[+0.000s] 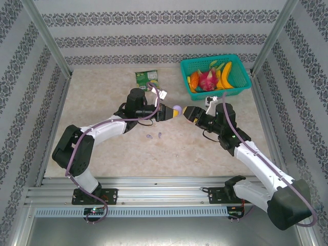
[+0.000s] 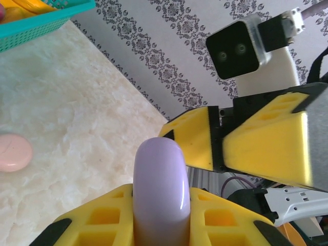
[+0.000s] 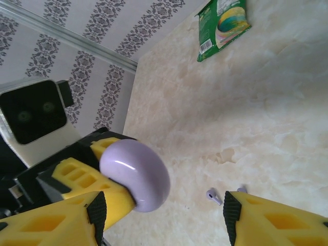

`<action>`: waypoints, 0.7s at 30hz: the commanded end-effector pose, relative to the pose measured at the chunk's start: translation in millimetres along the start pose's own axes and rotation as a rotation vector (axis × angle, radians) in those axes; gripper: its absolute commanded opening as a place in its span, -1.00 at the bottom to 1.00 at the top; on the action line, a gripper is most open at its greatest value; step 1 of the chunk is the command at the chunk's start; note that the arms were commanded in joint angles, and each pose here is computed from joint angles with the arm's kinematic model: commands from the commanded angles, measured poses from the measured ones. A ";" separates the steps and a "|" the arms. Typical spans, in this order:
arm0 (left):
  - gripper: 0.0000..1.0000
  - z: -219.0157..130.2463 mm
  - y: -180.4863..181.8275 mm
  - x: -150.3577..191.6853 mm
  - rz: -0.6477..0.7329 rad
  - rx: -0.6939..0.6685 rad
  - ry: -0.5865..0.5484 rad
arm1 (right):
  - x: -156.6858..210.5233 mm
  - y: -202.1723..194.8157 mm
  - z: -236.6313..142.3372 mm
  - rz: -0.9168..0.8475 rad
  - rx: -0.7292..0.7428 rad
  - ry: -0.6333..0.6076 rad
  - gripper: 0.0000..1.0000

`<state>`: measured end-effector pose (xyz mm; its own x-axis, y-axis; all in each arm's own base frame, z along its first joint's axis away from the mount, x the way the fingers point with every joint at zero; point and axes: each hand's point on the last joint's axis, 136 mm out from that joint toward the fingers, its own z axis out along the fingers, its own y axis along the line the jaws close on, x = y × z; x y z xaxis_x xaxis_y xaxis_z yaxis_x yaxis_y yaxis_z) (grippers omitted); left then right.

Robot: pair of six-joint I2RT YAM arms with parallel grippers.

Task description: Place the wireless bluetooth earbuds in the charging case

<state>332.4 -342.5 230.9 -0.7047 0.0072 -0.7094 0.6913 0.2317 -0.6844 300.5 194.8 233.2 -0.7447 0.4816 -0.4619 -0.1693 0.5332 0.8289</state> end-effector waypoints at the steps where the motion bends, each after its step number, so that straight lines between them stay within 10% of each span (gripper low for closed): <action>1: -1.00 1.4 -5.9 -12.2 0.049 0.025 -0.015 | 11.6 -2.6 2.5 -0.017 -0.004 0.040 0.28; 21: -1.00 -2.0 -15.1 -13.1 0.058 0.049 -0.013 | -5.3 -37.3 23.2 0.027 0.075 0.013 0.18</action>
<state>339.4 -343.0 230.3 -0.7041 -0.0023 -0.7101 0.6878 0.2464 -0.6828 312.0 201.6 202.5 -0.7865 0.4503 -0.4228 -0.1258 0.5534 0.8234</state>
